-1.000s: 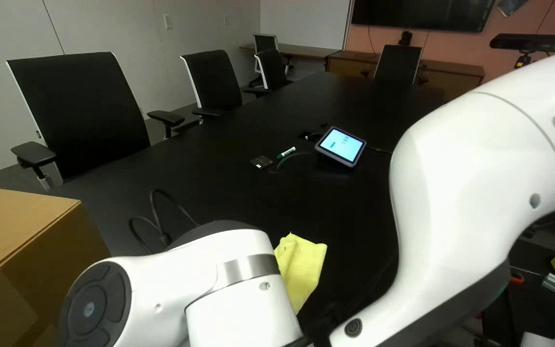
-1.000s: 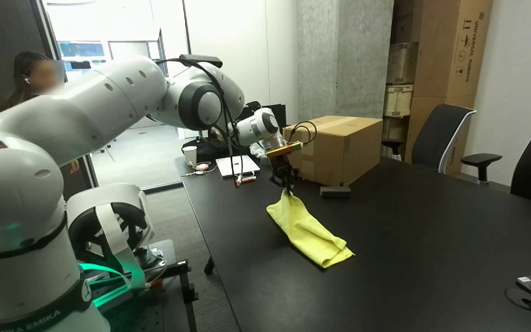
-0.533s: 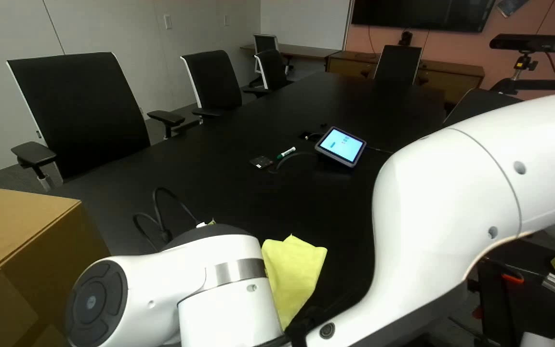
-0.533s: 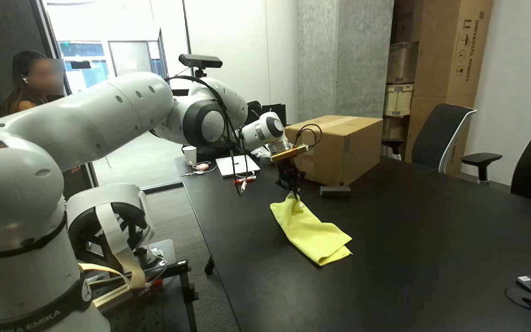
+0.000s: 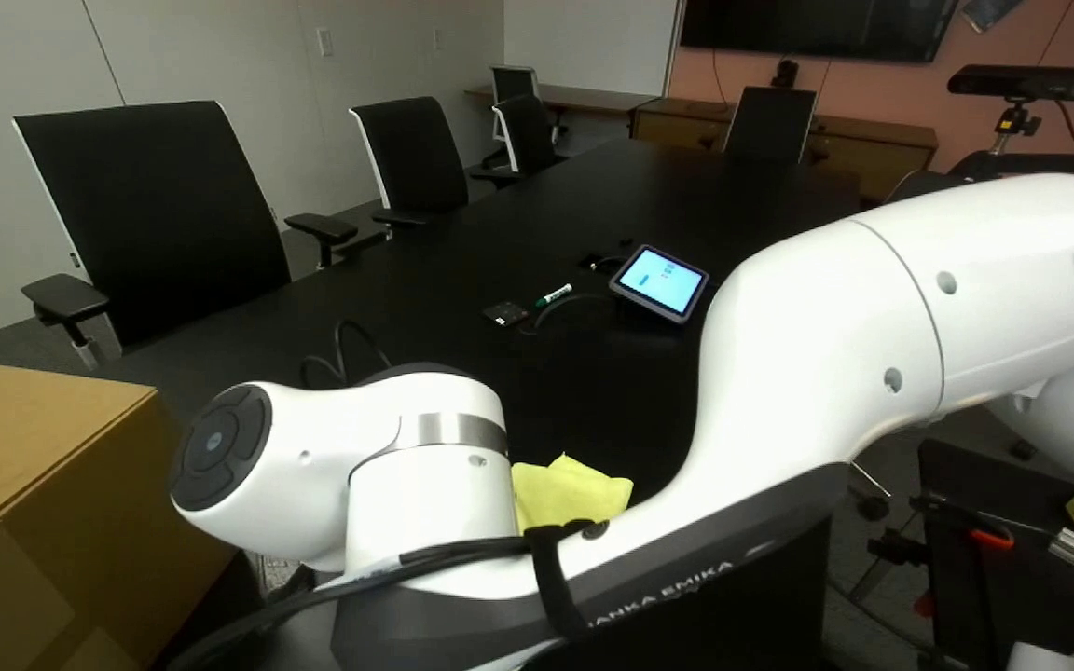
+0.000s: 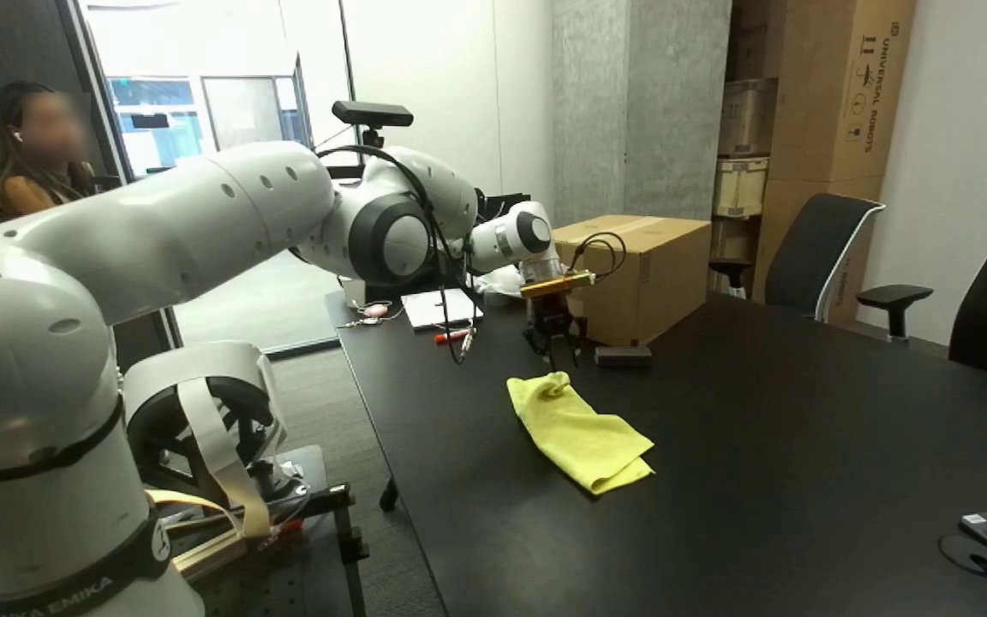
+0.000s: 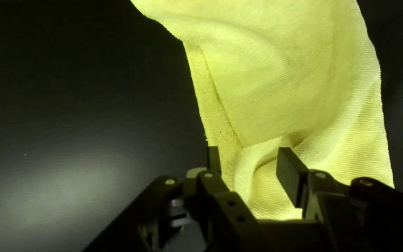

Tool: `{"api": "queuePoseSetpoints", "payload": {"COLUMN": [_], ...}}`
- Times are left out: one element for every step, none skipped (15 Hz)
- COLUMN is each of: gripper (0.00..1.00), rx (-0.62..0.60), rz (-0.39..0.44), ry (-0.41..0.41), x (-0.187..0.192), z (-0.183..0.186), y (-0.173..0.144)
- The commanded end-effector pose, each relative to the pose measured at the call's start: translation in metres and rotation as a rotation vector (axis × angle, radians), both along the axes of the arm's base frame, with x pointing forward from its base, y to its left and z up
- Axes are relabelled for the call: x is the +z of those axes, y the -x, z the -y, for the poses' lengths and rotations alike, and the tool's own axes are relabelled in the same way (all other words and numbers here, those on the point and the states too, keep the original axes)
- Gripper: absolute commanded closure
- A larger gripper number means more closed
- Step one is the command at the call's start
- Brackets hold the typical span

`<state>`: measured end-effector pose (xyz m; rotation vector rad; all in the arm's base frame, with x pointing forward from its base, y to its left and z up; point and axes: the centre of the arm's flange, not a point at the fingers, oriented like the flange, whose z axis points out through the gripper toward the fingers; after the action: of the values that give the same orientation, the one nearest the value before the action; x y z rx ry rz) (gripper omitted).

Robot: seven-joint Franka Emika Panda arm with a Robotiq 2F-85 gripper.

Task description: Fold the yellow cloth

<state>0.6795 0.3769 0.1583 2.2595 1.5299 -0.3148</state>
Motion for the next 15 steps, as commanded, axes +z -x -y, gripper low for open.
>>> {"api": "queuePoseSetpoints", "payload": {"gripper": [0.22,0.13,0.06,0.00,0.00,0.00,0.00,0.00,0.00,0.00,0.00,0.00,0.00,0.00,0.00], "rx": [-0.054,-0.082,-0.106,-0.136,-0.169,-0.206,-0.243,-0.279,-0.322,-0.362,-0.397,-0.434,-0.474,-0.510,-0.556], "rz": [-0.006,-0.015,-0.020,-0.027,-0.036,-0.045,-0.054,-0.061,-0.074,-0.083,-0.090,-0.098,-0.104,-0.112,-0.122], "ry": [-0.046,-0.056,-0.062,-0.068,-0.074,-0.084,-0.099,-0.111,-0.130,-0.150,-0.173,-0.193,-0.217,-0.236,-0.253], "x": [0.028,0.031,0.030,0.032,0.038,0.039,0.045,0.048,0.051,0.055,0.060,0.064,0.067,0.072,0.077], "z": [0.018,0.034,0.049,0.069,0.090,0.112,0.135,0.151,0.166,0.180,0.191,0.202,0.212,0.221,0.228], "y": [-0.019,-0.018,-0.019,-0.019,-0.016,-0.013,-0.008,-0.007,-0.006,-0.005,-0.003,-0.001,0.002,0.005,0.009]}}
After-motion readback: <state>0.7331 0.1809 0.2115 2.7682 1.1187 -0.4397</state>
